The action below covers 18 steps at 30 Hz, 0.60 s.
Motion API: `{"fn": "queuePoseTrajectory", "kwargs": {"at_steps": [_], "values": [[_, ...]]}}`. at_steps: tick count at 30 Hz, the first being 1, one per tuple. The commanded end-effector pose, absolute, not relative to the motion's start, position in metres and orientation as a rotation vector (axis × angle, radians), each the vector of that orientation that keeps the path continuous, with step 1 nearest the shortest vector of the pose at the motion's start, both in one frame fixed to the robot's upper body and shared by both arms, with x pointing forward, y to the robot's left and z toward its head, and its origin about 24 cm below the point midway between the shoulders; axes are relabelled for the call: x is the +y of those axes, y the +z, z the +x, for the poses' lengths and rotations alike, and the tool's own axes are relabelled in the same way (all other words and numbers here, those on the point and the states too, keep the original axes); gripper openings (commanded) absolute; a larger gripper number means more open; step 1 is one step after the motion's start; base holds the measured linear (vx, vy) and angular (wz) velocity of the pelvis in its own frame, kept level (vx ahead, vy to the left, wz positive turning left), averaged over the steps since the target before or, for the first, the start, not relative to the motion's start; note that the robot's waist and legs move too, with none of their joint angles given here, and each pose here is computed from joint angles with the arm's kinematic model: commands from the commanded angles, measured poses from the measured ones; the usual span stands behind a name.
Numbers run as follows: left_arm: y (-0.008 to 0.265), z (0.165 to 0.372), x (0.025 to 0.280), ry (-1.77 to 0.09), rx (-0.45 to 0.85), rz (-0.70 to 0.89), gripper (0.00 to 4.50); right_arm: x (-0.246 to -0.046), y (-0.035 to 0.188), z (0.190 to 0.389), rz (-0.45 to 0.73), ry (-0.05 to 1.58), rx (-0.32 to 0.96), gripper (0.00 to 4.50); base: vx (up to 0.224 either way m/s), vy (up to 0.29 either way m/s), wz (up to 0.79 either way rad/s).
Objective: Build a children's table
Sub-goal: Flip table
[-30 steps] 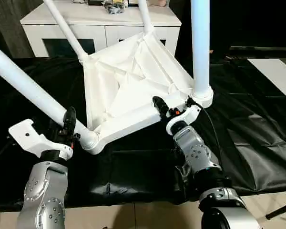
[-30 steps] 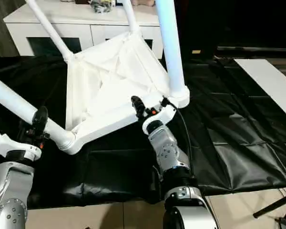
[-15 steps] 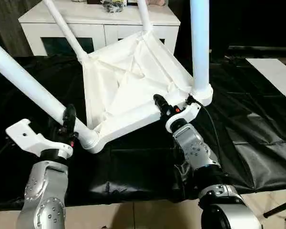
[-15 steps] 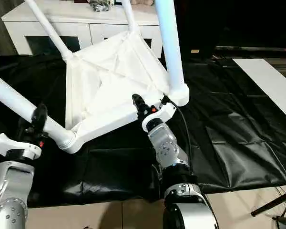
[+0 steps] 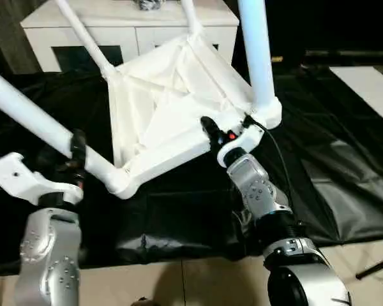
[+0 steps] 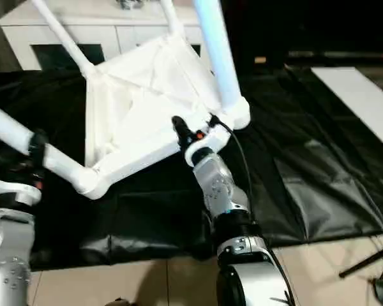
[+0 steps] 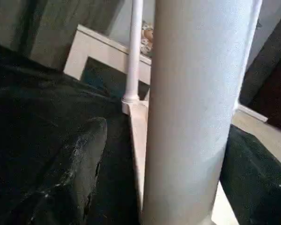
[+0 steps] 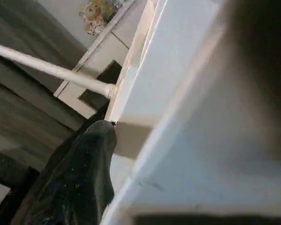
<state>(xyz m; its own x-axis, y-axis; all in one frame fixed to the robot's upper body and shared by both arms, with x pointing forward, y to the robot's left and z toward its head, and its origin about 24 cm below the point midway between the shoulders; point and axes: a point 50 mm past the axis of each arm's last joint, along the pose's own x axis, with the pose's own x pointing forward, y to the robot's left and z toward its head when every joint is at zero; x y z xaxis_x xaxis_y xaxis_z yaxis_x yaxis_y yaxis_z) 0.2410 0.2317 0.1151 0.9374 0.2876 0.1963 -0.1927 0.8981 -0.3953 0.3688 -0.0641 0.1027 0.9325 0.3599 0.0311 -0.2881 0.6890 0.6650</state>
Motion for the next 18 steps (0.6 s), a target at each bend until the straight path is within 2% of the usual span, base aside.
{"fn": "queuePoseTrajectory", "kwargs": {"at_steps": [1, 4, 10, 15, 18], "values": [[0.116, 0.218, 0.281, 0.538, -0.309, -0.334, 3.74, -0.109, 0.165, 0.383, 0.436, 0.277, -0.185, 2.28, 0.0, 0.0, 0.0], [0.117, 0.215, 0.287, 0.529, -0.316, -0.322, 3.74, -0.113, 0.167, 0.383, 0.45, 0.262, -0.181, 2.28, 0.0, 0.0, 0.0], [0.115, 0.216, 0.282, 0.464, -0.291, -0.309, 3.74, -0.11, 0.153, 0.378, 0.467, 0.245, -0.132, 2.11, 0.0, 0.0, 0.0], [0.117, 0.218, 0.279, 0.422, -0.273, -0.263, 3.74, -0.109, 0.151, 0.372, 0.403, 0.212, -0.133, 1.99, 0.0, 0.0, 0.0], [0.116, 0.217, 0.286, 0.468, -0.257, -0.213, 3.74, -0.113, 0.154, 0.369, 0.335, 0.192, -0.146, 1.97, 0.0, 0.0, 0.0]]}}
